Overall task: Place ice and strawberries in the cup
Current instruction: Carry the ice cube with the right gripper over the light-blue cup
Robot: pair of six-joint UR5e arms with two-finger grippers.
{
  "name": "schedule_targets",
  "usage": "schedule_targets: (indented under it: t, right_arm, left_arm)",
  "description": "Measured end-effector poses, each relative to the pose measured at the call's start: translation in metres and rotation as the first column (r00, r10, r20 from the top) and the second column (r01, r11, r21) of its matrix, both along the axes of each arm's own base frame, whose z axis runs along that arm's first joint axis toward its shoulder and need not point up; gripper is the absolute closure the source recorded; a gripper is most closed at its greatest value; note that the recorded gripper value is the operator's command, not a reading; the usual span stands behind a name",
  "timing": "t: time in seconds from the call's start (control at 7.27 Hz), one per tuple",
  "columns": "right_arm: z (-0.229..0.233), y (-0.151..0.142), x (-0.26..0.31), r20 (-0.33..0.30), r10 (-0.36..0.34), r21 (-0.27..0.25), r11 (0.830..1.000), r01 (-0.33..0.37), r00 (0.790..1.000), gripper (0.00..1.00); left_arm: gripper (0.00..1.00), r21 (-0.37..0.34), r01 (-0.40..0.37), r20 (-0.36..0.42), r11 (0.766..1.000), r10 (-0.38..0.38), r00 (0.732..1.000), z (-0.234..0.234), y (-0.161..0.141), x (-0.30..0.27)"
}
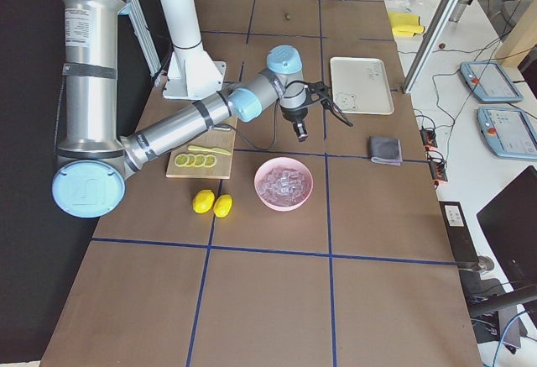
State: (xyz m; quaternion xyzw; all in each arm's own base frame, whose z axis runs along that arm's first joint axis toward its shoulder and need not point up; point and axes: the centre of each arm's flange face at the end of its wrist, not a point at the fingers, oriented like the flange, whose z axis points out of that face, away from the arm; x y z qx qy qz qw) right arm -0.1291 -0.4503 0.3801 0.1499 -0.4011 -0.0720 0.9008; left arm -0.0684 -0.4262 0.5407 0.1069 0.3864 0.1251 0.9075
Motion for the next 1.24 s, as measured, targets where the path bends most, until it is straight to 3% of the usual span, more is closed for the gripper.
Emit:
schedule_targets:
  t: [0.28,0.55,0.96,1.24]
  right_arm:
    - [-0.089,-0.016,-0.067,0.048,0.005,-0.085,0.996,-0.001,0.999,1.00]
    - [-0.179,-0.002,-0.156,0.054,-0.025,-0.164,0.986,0.034,0.998,1.00]
    - [-0.260,0.019,-0.294,0.014,-0.024,-0.214,0.976,0.027,1.000,1.00]
    - [-0.282,0.019,-0.363,-0.020,-0.015,-0.225,0.974,0.010,1.000,1.00]
  left_arm:
    - [0.00,0.001,0.000,0.000,1.000,0.000,1.000,-0.001,0.000,0.000]
    - [0.00,0.001,0.001,0.000,1.000,-0.001,1.000,-0.002,0.001,0.000]
    - [0.00,0.004,0.001,-0.001,1.000,-0.001,1.000,-0.005,0.003,0.000]
    - [0.00,0.009,0.001,-0.001,1.000,-0.001,1.000,-0.009,0.005,0.000]
